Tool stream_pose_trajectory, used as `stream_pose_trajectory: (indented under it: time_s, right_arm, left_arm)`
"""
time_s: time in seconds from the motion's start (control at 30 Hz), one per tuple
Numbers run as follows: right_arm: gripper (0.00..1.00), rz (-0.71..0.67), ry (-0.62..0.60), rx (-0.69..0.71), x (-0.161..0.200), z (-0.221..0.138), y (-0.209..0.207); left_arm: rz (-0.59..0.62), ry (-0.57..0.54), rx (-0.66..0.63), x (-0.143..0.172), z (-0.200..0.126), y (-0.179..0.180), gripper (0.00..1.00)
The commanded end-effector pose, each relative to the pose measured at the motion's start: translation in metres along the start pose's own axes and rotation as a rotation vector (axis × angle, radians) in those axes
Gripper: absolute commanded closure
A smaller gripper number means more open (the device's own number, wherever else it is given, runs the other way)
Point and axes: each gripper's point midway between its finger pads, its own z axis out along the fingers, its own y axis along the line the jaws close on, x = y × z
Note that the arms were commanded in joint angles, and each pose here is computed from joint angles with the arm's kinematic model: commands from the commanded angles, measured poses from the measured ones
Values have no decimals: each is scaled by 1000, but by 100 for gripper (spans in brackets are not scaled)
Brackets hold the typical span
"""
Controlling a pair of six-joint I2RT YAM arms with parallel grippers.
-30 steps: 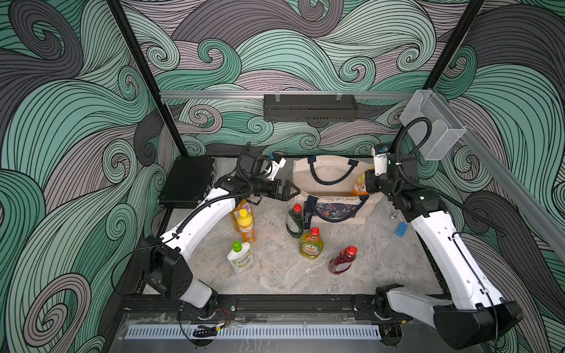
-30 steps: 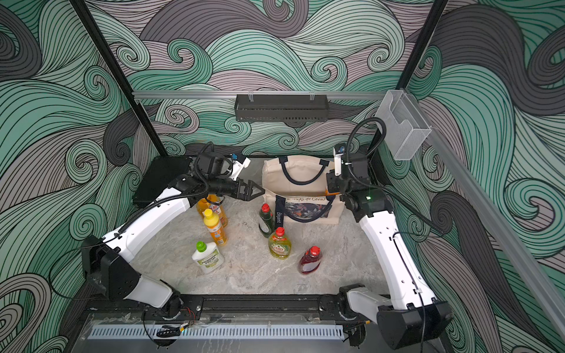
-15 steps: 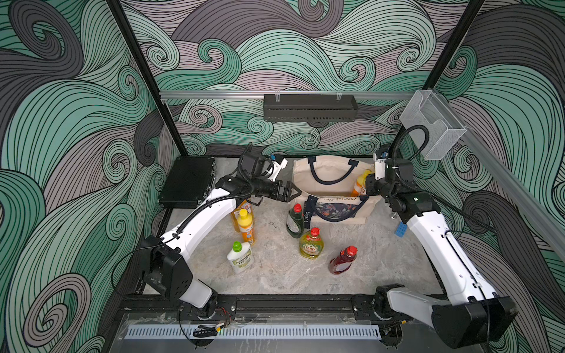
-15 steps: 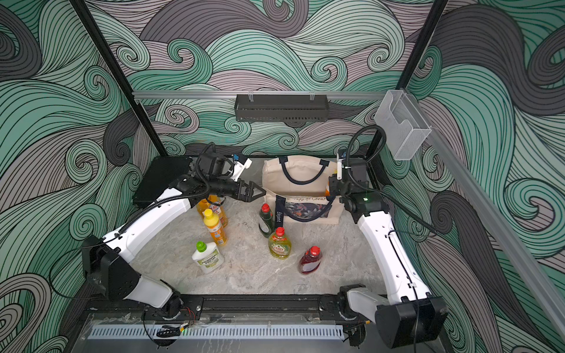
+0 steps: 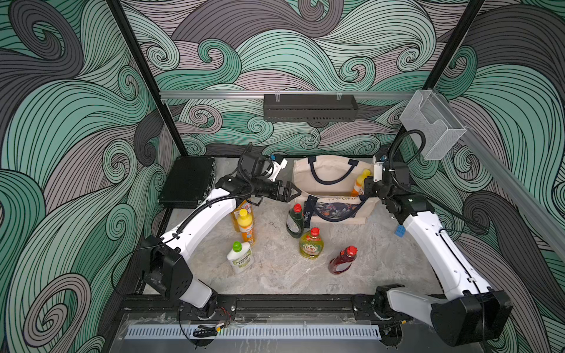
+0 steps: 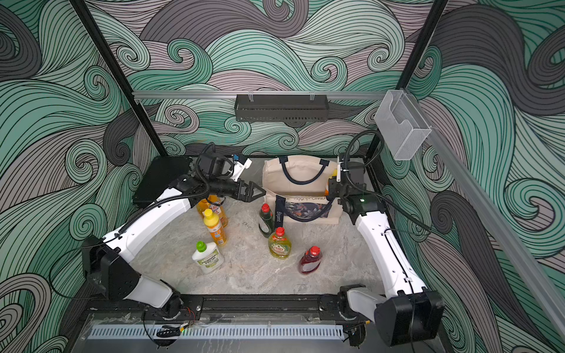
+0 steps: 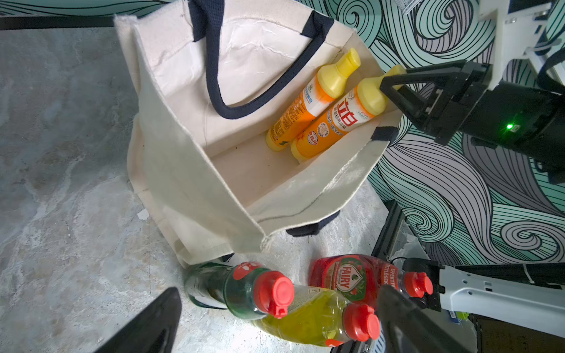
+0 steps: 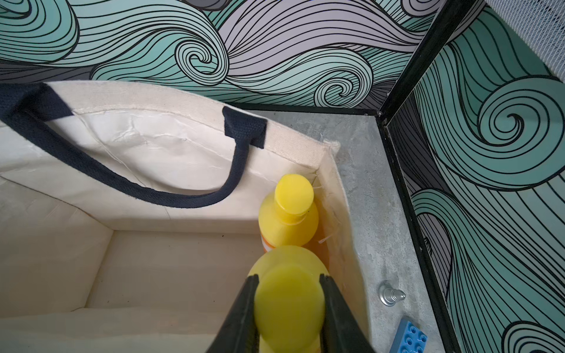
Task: Pack dish soap into the shopping bag
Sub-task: Place the bottle of dish soap in the shopping bag.
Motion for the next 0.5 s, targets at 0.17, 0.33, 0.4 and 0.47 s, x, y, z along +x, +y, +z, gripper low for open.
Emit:
stream_pose_trajectory:
  time_s: [0.17, 0.33, 0.4, 0.47]
  right_arm:
    - [100, 33, -96, 43, -25, 9, -10]
    - [100, 48, -69, 59, -17, 14, -13]
    - [100, 53, -54, 68, -14, 16, -15]
    - [100, 55, -20, 72, -6, 18, -16]
  left_arm:
    - [26, -3, -4, -2, -6, -6, 2]
    - [28, -4, -5, -2, -6, -6, 1]
    - [26, -2, -5, -2, -6, -5, 1]
    - [27, -3, -5, -1, -6, -6, 1]
